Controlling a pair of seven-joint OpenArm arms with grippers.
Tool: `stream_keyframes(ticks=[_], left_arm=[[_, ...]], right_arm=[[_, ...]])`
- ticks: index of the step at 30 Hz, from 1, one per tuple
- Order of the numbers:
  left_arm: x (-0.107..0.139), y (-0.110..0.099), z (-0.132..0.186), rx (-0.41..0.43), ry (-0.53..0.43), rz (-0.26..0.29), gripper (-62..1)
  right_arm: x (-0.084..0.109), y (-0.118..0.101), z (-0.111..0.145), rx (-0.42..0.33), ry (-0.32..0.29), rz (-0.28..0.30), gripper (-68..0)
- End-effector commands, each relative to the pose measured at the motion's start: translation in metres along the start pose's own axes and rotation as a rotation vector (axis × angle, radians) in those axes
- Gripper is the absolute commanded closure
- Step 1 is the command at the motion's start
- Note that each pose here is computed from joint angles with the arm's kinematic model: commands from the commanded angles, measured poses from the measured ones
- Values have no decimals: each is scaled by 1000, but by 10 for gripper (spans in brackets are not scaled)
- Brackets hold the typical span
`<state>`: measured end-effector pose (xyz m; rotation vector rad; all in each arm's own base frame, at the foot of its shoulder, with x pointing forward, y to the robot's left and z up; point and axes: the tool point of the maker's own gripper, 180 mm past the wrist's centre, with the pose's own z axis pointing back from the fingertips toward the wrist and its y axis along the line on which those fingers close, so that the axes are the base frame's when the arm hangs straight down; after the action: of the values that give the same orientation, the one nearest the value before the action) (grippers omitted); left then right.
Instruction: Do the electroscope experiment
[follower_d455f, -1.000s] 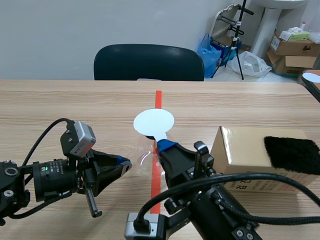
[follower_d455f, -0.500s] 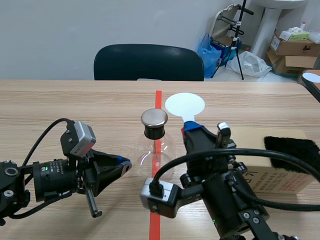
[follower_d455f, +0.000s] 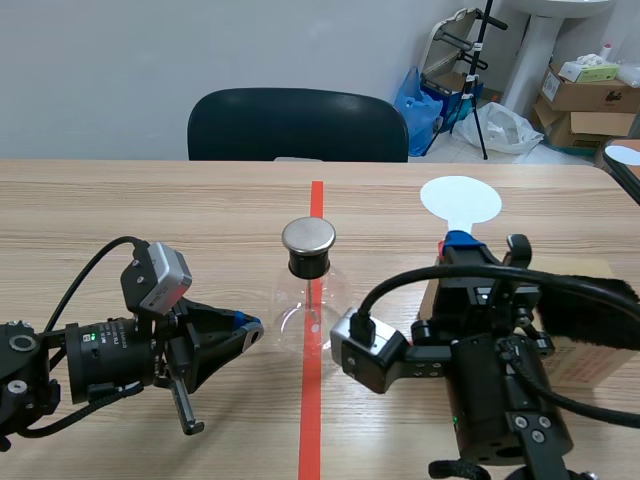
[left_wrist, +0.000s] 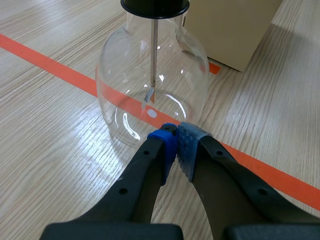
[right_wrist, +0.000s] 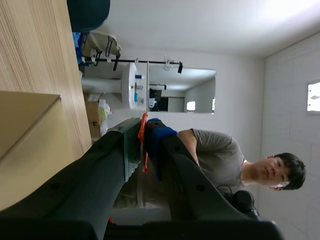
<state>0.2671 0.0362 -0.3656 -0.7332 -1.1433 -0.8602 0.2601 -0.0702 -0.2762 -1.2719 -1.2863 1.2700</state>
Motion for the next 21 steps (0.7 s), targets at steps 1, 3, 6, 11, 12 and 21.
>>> stream_keyframes(ticks=[1,3,6,11,12,21], left_arm=[[15,4,-2,5,-49,-12,-29],[15,4,-2,5,-49,-12,-29],[15,4,-2,5,-49,-12,-29],[15,4,-2,5,-49,-12,-29],[15,4,-2,5,-49,-12,-30],[15,4,-2,5,-49,-12,-30]], right_arm=[[-6,-10,-4,-36,15,-4,-10],[-7,-10,-4,-36,21,-5,-10],[-9,-10,-4,-36,32,-5,-10],[-11,-10,-4,-36,42,-5,-10],[-10,-10,-4,-36,41,-5,-10],[0,-10,-4,-37,-18,-4,-10]])
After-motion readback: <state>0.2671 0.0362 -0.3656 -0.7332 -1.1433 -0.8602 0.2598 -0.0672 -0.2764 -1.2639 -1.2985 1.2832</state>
